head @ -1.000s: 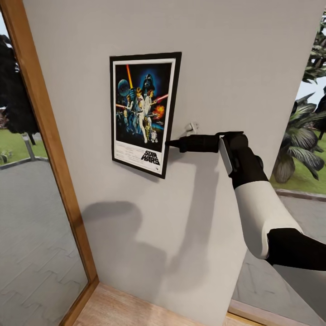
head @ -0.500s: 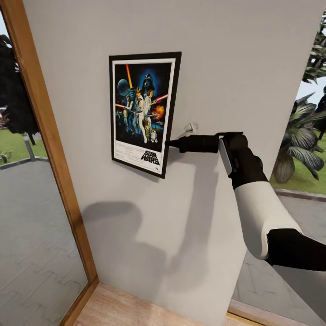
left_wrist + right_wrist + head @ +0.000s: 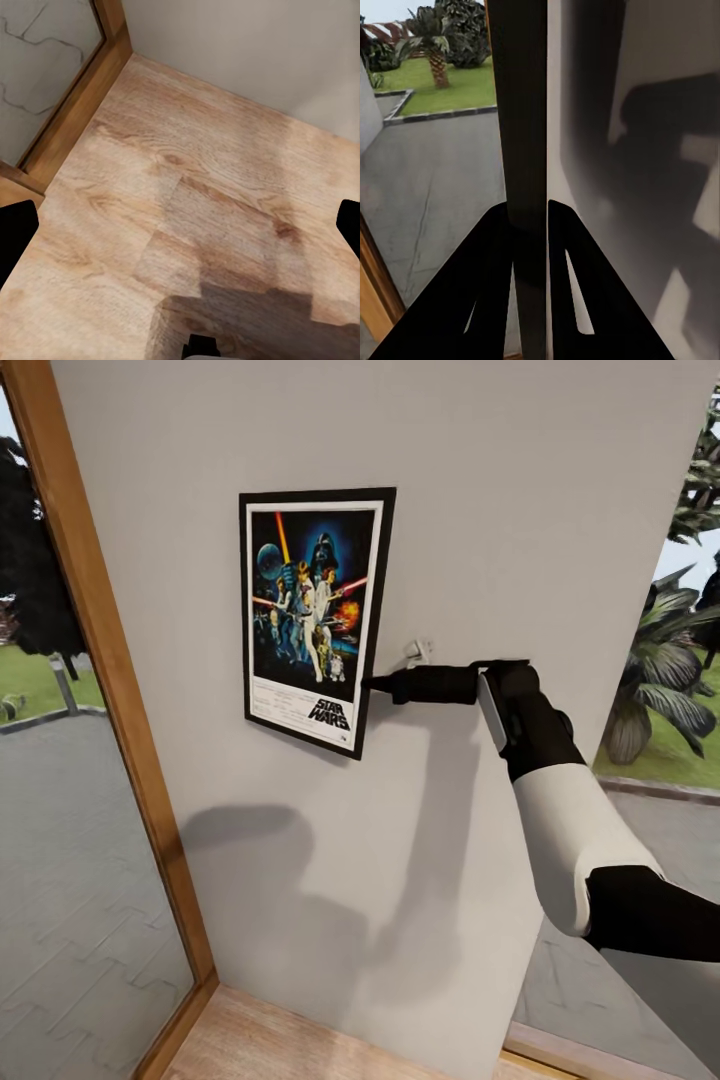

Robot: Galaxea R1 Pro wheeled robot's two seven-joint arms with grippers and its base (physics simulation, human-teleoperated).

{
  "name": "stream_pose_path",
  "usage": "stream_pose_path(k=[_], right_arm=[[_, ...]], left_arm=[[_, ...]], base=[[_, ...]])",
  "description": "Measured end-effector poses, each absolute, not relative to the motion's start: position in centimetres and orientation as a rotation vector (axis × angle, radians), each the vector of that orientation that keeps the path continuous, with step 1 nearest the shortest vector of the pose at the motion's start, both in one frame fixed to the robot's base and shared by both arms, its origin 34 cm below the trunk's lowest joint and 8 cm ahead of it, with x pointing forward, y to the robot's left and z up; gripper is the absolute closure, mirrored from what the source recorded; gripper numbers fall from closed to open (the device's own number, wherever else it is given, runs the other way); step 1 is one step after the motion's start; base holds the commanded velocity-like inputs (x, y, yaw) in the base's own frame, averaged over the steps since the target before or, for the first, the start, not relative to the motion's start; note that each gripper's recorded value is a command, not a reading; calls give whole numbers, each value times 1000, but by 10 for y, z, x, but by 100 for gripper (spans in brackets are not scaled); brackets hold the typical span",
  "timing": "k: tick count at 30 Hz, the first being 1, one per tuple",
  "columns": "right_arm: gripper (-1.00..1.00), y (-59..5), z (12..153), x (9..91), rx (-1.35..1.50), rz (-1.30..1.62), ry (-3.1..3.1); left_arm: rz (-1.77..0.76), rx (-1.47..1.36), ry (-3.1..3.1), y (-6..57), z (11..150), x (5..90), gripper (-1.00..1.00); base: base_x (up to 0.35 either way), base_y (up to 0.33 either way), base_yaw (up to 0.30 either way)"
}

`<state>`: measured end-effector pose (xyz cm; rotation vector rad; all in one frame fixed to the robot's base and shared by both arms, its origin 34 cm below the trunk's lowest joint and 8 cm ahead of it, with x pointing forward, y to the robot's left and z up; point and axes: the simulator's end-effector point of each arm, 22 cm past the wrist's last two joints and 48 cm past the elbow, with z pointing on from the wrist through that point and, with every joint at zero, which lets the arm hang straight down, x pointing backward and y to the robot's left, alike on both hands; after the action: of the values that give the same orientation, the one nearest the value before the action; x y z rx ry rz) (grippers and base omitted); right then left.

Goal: Pick up the poster from the kitchen countertop and hang it on one of the wall nails in the kitchen.

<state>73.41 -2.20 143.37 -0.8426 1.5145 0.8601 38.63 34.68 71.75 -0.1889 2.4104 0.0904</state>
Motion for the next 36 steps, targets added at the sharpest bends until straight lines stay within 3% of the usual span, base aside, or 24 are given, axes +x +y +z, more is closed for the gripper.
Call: stream_pose_path(k=[36], right_arm=[[100, -14, 1420, 737, -845, 890, 1538]], left_arm=[[91, -189, 2410, 347, 718, 386, -100]], base=[[0, 0, 0]])
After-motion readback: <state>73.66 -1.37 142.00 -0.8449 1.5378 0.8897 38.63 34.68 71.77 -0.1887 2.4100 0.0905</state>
